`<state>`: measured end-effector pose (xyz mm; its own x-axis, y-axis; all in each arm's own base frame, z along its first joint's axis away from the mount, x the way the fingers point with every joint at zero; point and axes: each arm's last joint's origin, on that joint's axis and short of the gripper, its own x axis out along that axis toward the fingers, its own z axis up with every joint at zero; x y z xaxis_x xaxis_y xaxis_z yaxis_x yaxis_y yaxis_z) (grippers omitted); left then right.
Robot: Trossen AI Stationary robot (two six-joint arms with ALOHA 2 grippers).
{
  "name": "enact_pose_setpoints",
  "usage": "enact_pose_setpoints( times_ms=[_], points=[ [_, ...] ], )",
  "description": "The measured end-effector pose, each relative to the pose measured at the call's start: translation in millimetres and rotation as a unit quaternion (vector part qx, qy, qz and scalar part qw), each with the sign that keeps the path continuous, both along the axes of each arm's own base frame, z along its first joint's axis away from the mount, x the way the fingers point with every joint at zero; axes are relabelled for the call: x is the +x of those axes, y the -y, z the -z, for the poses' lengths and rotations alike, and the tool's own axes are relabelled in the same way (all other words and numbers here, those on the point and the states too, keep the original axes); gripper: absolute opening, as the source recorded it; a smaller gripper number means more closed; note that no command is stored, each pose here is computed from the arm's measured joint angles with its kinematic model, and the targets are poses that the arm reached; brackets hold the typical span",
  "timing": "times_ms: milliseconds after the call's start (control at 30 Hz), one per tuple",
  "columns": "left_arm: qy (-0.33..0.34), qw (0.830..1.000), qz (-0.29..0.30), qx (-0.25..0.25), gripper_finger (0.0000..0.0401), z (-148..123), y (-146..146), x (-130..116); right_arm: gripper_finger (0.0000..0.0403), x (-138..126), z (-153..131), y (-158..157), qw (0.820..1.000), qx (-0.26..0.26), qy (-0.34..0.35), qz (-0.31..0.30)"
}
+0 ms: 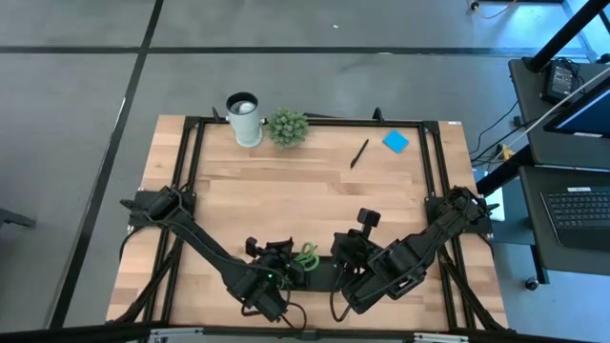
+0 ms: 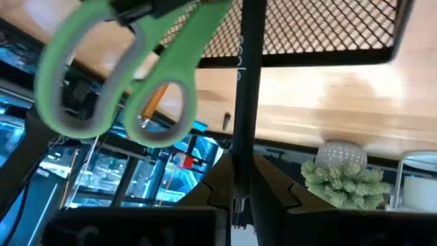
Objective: Pick and place office supplies into organizer
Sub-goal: Put the bottom black pen into the black desk organizer
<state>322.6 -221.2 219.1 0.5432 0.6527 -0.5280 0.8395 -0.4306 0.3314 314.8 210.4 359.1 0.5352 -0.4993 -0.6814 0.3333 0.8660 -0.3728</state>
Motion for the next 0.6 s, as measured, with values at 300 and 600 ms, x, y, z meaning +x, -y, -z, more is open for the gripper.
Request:
enact_pose_setpoints(
  times_ms=[300, 600],
  points=[
    [-0.005, 1.0, 0.001, -0.018, 0.0026, 0.5, 1.4, 0.4, 0.0012, 0.0, 0.0, -0.2, 1.0, 0.001, 0.0, 0.0],
    [-0.003, 1.0, 0.003, -0.01, 0.0049, 0.2, 1.2, 0.6, 0.0012, 0.0, 0.0, -0.2, 1.0, 0.001, 0.0, 0.0]
  ],
)
